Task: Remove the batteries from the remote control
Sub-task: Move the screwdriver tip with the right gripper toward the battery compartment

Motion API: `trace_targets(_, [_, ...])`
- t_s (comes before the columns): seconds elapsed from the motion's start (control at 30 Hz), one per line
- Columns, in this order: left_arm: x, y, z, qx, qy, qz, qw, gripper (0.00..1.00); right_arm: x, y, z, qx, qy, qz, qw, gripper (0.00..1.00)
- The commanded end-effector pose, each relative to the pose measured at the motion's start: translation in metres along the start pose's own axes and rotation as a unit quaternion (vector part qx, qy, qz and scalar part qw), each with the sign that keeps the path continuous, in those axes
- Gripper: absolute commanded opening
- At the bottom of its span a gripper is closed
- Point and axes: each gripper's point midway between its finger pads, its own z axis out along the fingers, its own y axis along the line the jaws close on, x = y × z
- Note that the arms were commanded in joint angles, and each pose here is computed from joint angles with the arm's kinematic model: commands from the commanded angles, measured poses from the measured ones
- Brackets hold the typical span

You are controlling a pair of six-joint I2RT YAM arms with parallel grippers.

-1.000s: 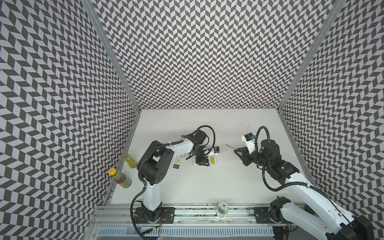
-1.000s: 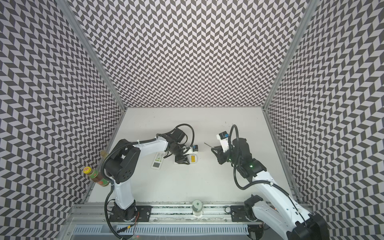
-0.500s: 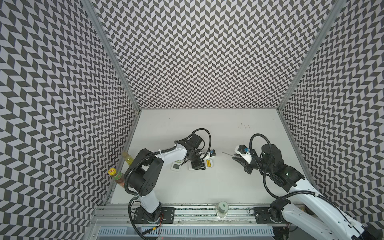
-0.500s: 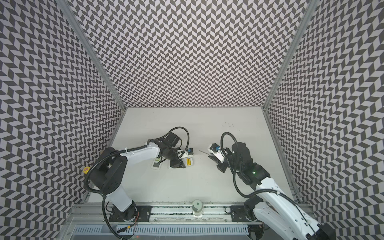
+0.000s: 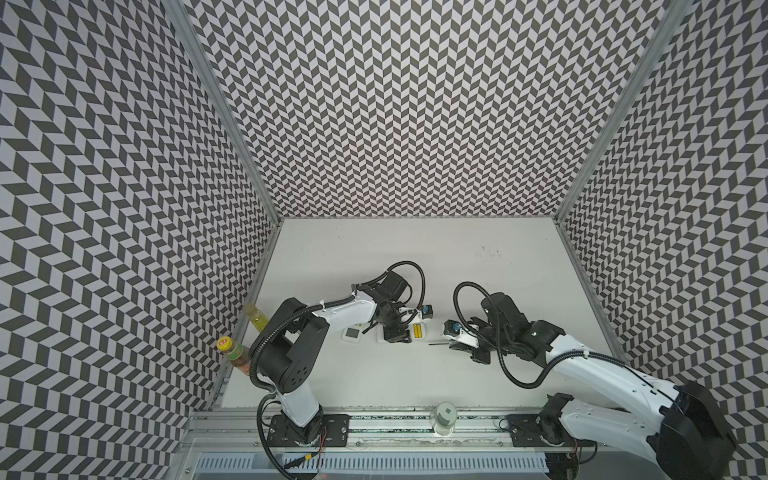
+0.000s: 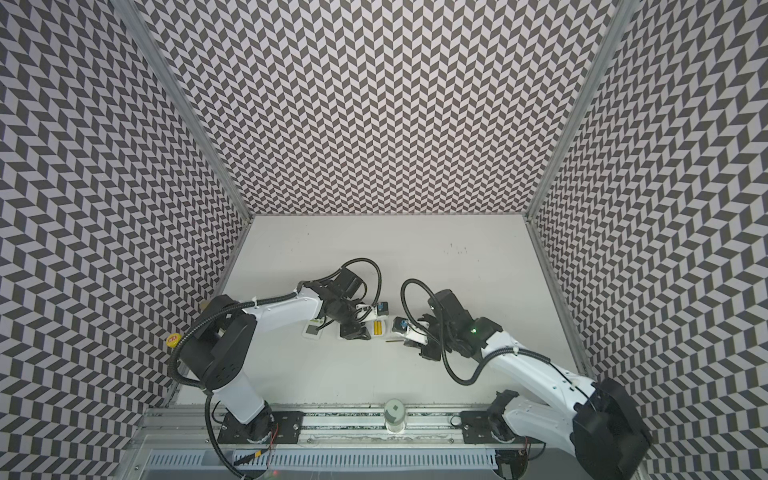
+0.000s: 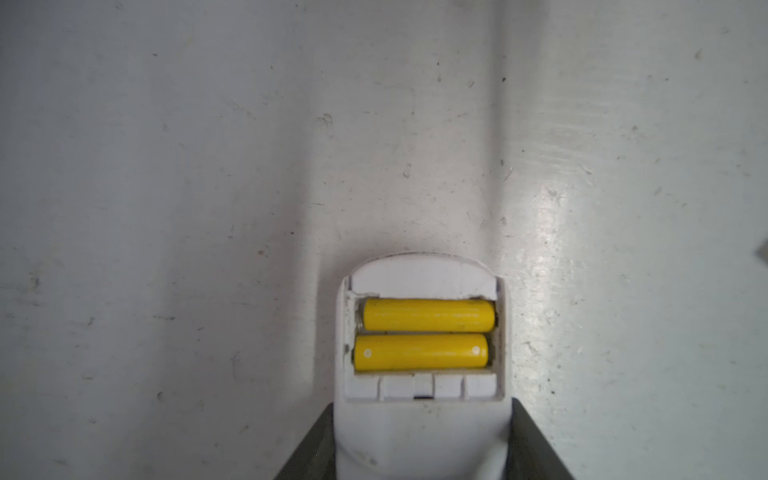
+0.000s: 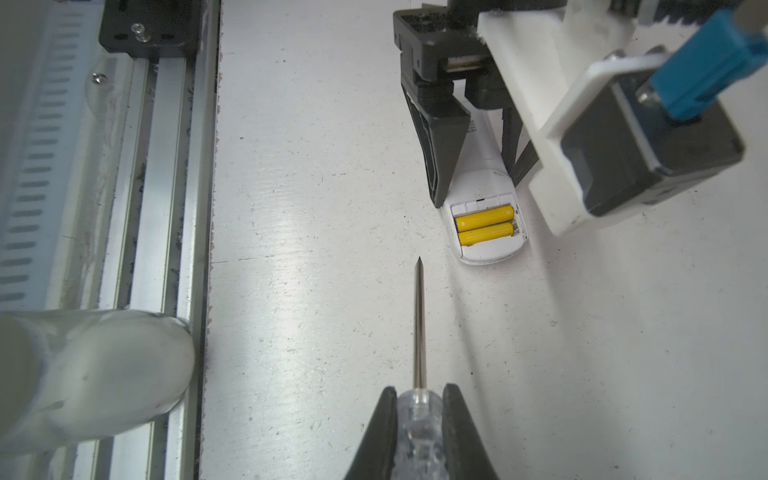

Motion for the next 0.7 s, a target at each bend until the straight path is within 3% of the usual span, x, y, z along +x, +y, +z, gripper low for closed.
trace_targets(0.0, [-0.007, -0.003, -0.001, -0.003, -0.005, 0.027, 1.0, 0.34, -0.031, -0.011, 0.002, 0.013, -0.044, -0.027, 0.999, 0.0])
trace_targets(0.37, [-0.011, -0.008, 0.008, 0.003, 0.004, 0.039, 0.999, 0.34, -0.027, -0.028, 0.018, 0.044, -0.032, -0.007, 0.999, 0.0])
trace_targets(0.67, [-0.012, -0.013, 0.01, 0.009, 0.009, 0.047, 0.999, 0.35, -0.024, -0.025, 0.031, 0.029, -0.016, -0.006, 0.999, 0.0])
